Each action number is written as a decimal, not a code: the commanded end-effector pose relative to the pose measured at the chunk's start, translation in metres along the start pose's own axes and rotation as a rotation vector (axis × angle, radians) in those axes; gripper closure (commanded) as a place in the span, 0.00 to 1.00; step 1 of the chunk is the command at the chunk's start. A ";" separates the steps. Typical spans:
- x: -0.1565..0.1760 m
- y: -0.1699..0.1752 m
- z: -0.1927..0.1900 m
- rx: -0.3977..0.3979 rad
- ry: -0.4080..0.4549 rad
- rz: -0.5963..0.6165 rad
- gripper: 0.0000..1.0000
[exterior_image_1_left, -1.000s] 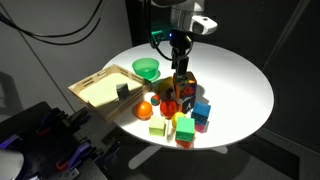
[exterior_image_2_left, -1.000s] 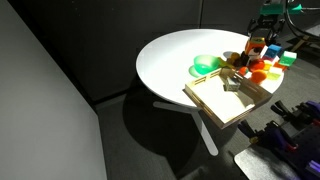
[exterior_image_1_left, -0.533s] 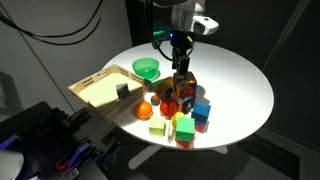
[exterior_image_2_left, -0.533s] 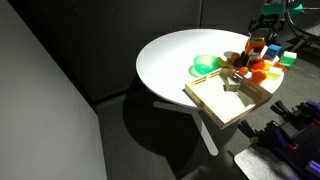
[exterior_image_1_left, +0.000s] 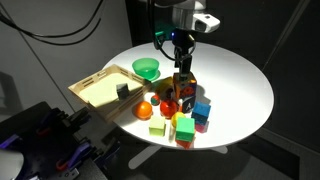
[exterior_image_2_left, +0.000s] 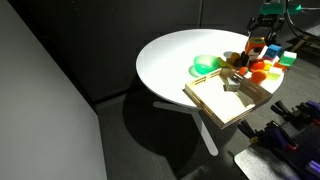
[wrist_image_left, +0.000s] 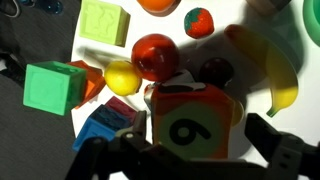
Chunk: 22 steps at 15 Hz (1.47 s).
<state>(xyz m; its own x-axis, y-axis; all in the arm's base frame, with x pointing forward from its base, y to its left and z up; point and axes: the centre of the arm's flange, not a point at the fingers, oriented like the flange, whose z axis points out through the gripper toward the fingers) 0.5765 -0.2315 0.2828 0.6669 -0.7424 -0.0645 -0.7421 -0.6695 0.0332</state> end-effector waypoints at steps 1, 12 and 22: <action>0.001 0.001 -0.003 -0.018 0.043 -0.002 0.00; 0.004 0.000 -0.001 -0.023 0.045 -0.019 0.00; 0.006 0.000 0.017 -0.046 0.021 -0.030 0.00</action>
<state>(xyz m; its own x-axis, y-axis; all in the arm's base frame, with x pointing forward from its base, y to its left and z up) 0.5775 -0.2344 0.2661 0.6833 -0.7288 -0.0441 -0.7254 -0.6845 0.0727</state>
